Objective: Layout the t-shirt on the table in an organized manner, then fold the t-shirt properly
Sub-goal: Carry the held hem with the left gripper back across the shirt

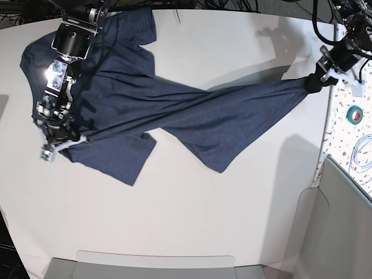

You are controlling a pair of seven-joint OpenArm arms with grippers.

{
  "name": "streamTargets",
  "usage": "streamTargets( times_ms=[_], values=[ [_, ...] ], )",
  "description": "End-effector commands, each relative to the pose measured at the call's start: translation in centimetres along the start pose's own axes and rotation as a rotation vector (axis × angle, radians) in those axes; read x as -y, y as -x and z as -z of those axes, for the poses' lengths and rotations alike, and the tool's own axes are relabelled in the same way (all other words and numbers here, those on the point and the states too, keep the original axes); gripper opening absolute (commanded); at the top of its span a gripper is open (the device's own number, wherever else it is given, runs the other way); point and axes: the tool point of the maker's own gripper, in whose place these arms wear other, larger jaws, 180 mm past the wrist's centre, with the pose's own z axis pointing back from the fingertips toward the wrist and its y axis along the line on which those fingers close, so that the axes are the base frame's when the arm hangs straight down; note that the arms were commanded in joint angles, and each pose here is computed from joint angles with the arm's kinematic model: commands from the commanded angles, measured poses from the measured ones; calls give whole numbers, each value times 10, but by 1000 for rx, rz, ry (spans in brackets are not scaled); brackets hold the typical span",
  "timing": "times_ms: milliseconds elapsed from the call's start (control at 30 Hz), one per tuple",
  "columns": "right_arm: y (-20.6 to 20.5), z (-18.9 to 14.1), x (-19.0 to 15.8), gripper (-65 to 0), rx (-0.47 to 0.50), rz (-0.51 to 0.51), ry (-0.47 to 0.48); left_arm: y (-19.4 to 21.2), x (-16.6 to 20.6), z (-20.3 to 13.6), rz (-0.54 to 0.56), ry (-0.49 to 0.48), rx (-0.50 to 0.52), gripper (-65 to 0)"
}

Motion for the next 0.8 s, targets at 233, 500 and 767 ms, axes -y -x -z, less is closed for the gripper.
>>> streamTargets(
  times_ms=[233, 500, 767],
  values=[
    [-6, -28, 34, -650, 71, 80, 95, -17, 51, -34, 175, 69, 73, -650],
    [6, -40, 30, -650, 72, 81, 95, -29, 117, -14, 271, 292, 36, -650],
    [27, -51, 42, -650, 43, 62, 118, -22, 242, 42, 473, 629, -112, -650]
  ],
)
